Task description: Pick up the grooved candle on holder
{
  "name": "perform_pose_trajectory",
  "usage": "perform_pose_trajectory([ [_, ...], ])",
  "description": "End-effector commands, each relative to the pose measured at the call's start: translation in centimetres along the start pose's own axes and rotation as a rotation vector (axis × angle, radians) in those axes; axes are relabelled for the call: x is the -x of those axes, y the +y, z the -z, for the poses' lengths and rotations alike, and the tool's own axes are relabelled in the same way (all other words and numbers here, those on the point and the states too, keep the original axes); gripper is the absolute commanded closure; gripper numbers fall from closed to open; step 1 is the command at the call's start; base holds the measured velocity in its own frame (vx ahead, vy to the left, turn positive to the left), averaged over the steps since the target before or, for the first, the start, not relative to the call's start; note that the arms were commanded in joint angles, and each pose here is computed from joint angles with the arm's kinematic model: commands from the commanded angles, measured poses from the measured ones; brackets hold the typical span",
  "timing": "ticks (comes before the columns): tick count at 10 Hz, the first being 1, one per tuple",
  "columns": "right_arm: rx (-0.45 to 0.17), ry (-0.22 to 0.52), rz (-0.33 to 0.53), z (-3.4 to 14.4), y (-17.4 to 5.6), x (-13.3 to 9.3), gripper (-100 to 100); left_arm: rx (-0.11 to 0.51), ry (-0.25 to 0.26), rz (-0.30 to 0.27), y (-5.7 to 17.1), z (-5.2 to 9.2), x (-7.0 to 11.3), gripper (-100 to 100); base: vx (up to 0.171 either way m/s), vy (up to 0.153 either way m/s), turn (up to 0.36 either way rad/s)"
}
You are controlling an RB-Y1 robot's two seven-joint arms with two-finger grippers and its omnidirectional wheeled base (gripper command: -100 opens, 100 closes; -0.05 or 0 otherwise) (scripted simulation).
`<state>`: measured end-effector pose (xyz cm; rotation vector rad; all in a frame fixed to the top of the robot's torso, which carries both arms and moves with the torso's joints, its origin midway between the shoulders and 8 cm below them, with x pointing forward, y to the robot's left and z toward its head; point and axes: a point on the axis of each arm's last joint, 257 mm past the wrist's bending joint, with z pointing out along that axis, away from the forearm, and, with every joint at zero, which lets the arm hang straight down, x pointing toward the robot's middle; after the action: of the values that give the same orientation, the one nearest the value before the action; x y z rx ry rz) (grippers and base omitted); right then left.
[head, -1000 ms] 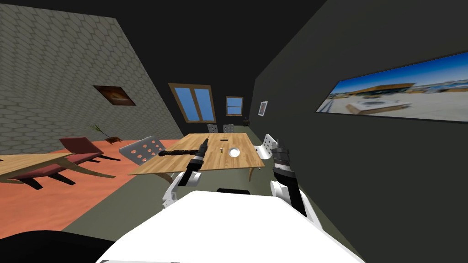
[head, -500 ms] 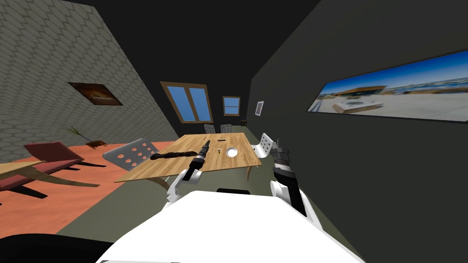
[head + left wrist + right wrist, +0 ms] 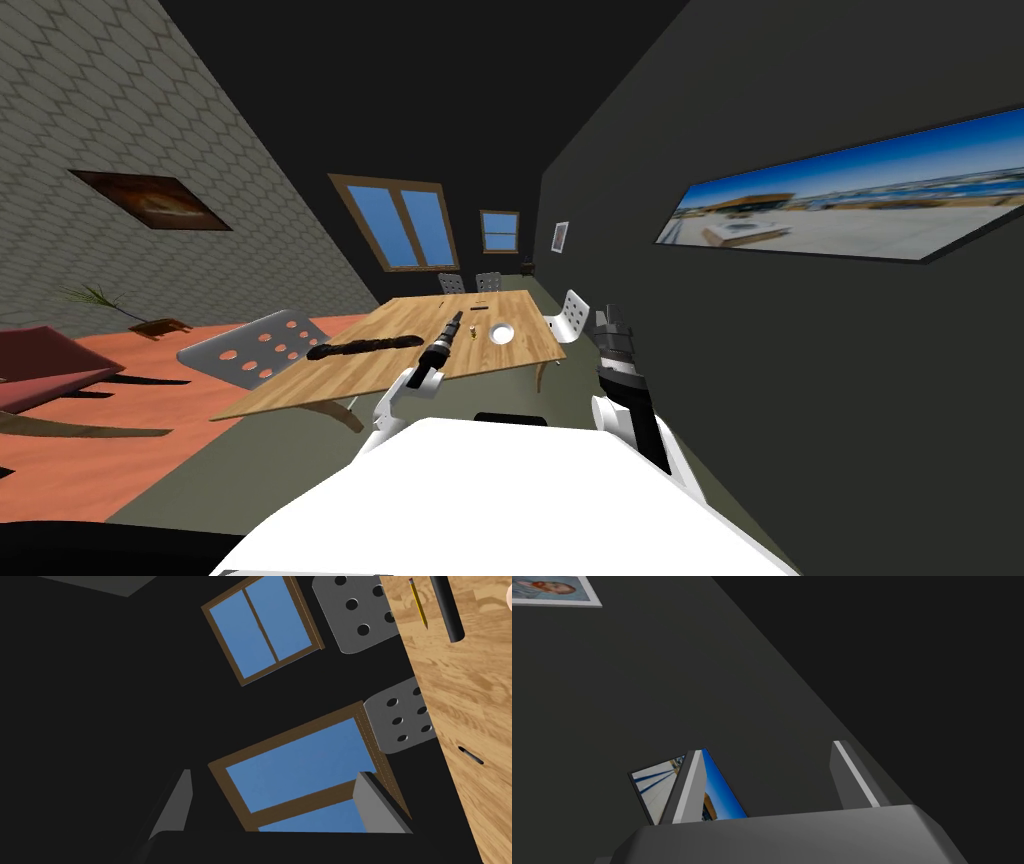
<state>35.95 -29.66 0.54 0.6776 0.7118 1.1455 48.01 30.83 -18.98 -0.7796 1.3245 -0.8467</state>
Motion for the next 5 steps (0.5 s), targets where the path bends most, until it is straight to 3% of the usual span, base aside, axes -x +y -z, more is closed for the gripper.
perform_pose_trajectory([
  [1, 0.000, 0.000, 0.000, 0.0, 0.0, 0.0, 0, 0.028, 0.009, -0.005, 1.1, -0.4, -0.4, -100, 0.002, -0.014, -0.043],
  [2, 0.000, 0.000, 0.000, 0.0, 0.0, 0.0, 0, 0.074, 0.025, -0.018, 2.9, -0.8, -0.8, -100, 0.004, -0.021, -0.116],
  [3, 0.000, 0.000, 0.000, 0.0, 0.0, 0.0, 0, 0.075, 0.026, -0.018, 2.9, -0.8, -0.8, -100, 0.003, -0.016, -0.057],
  [5, 0.000, 0.000, 0.000, 0.0, 0.0, 0.0, 0, 0.165, 0.055, -0.046, 6.5, -1.3, -1.4, -100, 0.000, -0.028, -0.135],
])
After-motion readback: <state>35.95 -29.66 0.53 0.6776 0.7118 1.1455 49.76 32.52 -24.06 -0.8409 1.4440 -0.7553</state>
